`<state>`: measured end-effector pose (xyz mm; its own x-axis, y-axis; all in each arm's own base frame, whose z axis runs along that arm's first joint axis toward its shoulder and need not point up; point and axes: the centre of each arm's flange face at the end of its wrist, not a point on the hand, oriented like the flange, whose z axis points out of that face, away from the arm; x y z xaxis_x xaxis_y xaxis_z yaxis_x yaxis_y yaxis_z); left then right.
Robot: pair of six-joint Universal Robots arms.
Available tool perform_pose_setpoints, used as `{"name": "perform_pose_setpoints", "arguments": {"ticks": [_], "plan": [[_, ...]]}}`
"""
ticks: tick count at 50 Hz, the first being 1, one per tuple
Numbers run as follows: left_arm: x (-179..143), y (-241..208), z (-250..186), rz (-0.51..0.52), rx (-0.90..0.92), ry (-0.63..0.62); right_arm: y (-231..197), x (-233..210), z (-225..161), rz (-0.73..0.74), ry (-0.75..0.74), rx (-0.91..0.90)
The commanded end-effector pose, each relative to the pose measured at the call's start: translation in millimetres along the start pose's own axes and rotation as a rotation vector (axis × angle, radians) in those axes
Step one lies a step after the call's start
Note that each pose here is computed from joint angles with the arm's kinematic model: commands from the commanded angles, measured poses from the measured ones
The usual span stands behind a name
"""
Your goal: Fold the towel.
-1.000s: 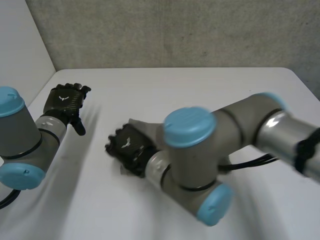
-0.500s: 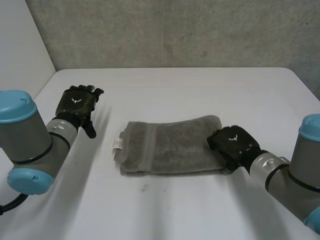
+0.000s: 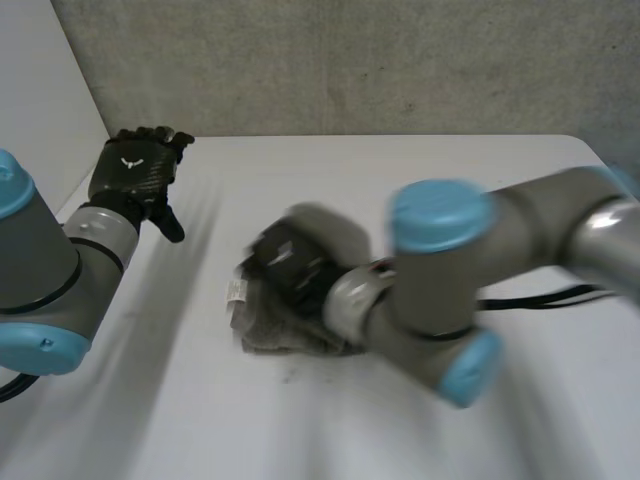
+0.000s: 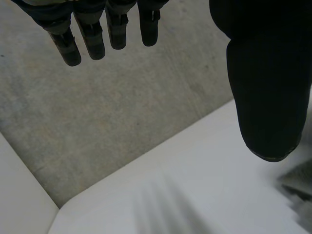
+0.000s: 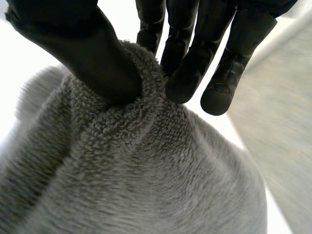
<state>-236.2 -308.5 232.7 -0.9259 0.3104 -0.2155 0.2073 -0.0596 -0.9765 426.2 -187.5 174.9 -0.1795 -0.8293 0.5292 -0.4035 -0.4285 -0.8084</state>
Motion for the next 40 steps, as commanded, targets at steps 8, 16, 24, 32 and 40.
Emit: {"name": "perform_pose_setpoints", "arguments": {"ticks": [8,16,24,32,40], "plan": [[-2.6,-15.2,3.5,-0.081,0.016,-0.016,-15.1,-3.9,13.6,0.153,0.007,-0.028],[26.4,-9.9,1.0,-0.124,-0.029,0.063,8.9,66.7,-28.8,0.461,0.258,0.038],[52.3,31.0,-12.9,-0.236,-0.232,0.129,45.7,68.9,-42.1,0.601,0.280,-0.090],[73.1,71.7,-23.8,-0.252,-0.392,0.169,73.1,56.9,-29.8,0.677,0.261,-0.152],[76.1,85.0,-25.8,-0.247,-0.435,0.172,87.6,50.6,-20.8,0.675,0.258,-0.203]]}}
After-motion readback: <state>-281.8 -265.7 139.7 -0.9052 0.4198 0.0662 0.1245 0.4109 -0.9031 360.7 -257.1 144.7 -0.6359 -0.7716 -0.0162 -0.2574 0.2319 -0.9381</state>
